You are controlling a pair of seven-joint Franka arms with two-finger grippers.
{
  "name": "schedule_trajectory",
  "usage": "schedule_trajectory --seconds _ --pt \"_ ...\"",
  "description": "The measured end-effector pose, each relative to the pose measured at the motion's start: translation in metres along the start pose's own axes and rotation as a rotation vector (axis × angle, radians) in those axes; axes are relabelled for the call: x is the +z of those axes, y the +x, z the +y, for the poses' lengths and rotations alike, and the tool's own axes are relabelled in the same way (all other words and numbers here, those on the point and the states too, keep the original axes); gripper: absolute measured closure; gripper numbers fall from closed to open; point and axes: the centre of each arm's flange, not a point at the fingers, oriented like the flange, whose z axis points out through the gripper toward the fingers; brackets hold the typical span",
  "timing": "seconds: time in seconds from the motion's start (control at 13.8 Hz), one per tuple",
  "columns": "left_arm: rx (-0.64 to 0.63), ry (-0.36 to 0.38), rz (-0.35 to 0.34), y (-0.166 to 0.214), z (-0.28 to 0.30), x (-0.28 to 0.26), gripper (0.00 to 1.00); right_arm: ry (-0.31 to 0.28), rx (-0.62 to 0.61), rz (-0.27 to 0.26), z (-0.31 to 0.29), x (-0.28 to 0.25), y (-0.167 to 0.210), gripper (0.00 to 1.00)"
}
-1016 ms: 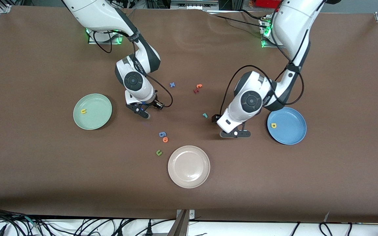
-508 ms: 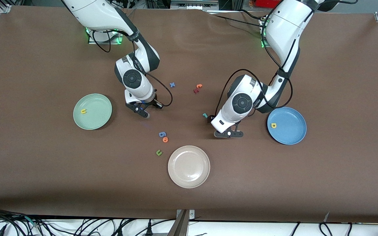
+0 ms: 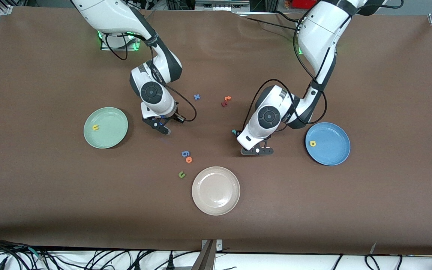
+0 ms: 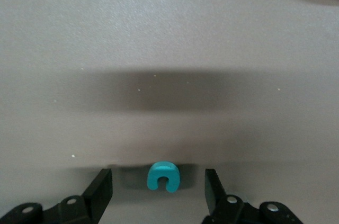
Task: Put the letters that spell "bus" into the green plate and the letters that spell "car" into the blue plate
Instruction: 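Grasp the yellow 2 with the right gripper while the left gripper grasps teal c, then drop the yellow 2 on the green plate while the left gripper lifts teal c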
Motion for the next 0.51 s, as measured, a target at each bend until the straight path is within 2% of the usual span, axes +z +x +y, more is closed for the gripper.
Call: schedule_trajectory --seconds 0.15,0.29,0.51 --pt "0.001 0.001 0.0 -0.002 0.003 0.001 0.32 -0.053 -0.036 -0.019 0.013 -0.041 0.026 0.78" --pt "-0.001 0.002 0.0 -0.002 0.004 0.001 0.36 -0.08 -0.089 -0.03 0.038 -0.072 0.055 0.78" --pt "-0.004 0.005 -0.002 -0.002 0.002 0.003 0.4 -0.111 -0.184 -0.049 0.085 -0.083 0.104 0.78"
